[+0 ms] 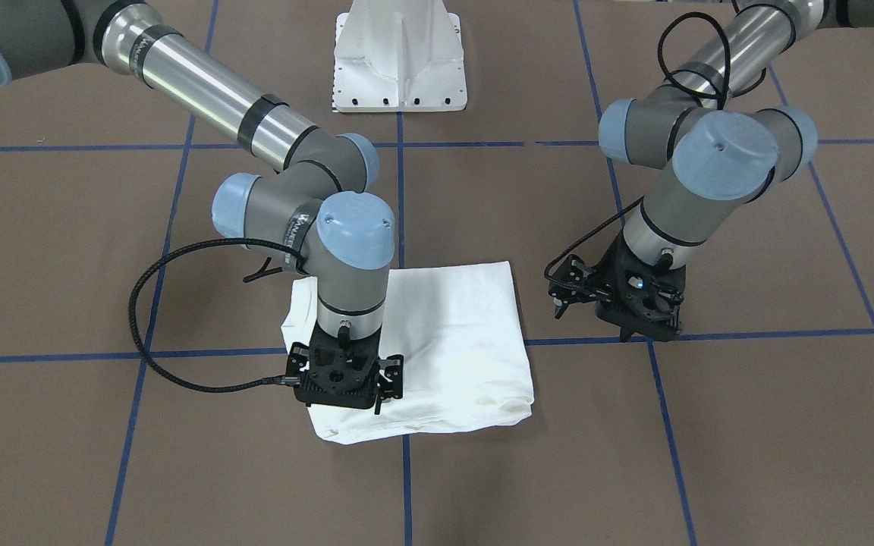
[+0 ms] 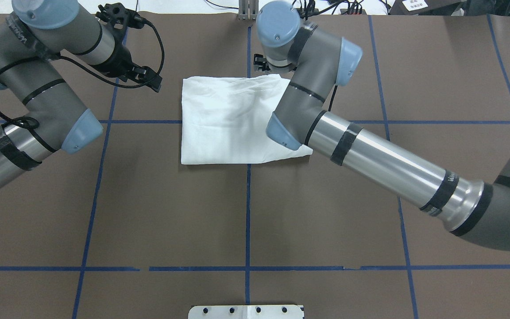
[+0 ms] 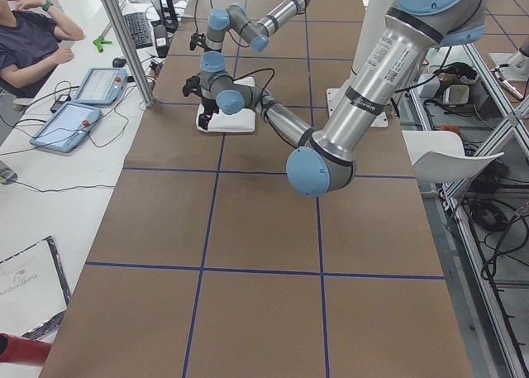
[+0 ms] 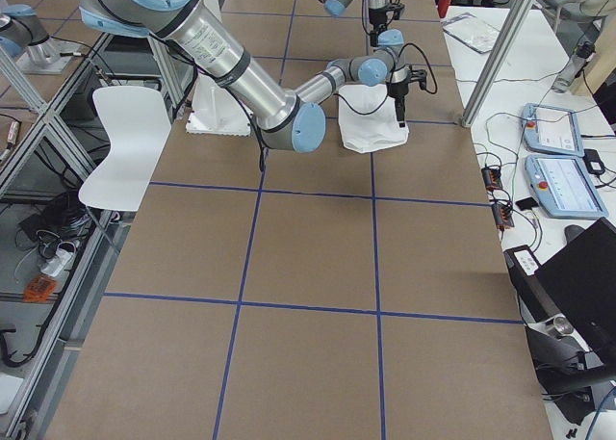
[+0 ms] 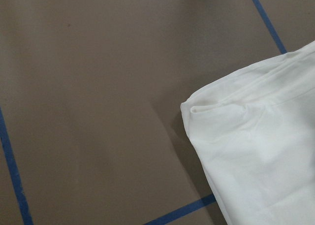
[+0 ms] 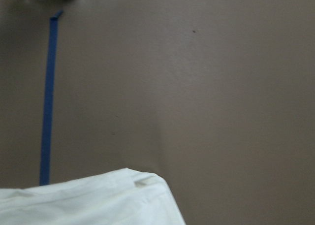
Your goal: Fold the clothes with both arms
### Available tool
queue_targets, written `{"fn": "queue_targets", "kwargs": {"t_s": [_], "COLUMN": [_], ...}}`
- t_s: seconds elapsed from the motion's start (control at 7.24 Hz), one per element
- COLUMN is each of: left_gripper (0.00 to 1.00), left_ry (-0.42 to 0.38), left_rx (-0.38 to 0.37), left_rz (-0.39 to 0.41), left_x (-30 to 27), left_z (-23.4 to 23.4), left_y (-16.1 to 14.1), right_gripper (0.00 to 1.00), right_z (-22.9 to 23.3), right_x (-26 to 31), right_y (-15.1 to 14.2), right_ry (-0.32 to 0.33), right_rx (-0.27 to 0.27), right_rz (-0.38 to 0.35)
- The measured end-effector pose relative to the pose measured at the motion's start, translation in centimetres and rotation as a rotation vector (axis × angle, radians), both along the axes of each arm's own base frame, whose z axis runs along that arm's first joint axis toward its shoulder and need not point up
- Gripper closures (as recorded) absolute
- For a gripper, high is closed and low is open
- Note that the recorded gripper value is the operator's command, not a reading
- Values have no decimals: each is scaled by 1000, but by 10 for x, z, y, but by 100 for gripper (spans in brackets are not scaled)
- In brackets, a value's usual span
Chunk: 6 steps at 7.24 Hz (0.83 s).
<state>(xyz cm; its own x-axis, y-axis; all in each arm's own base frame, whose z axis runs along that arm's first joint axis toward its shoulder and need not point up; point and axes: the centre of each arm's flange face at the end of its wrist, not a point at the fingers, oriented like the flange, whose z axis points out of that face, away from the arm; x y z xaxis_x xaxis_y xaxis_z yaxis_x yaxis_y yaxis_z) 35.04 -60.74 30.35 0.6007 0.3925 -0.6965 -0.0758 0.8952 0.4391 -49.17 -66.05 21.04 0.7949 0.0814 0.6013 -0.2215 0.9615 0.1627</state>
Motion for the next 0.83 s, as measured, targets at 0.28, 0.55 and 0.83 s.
{"fn": "queue_targets", "kwargs": {"t_s": [0.28,0.55,0.83], "left_gripper": [0,0,0], "left_ry": [-84,-193,-251], "left_rx": [61,122,137], "left_rz": [37,85,121], "left_x": [-64,-148,-232], "left_z": [12,33,95], "left_y": [-4,-1,13], "right_gripper": [0,0,0], "right_z": [34,106,206], "right_x": [132,267,387], "right_y": [14,35,64], "right_ry": [14,48,51], "right_rx": [-13,32,64], "right_rz": [-159,-324,-464]}}
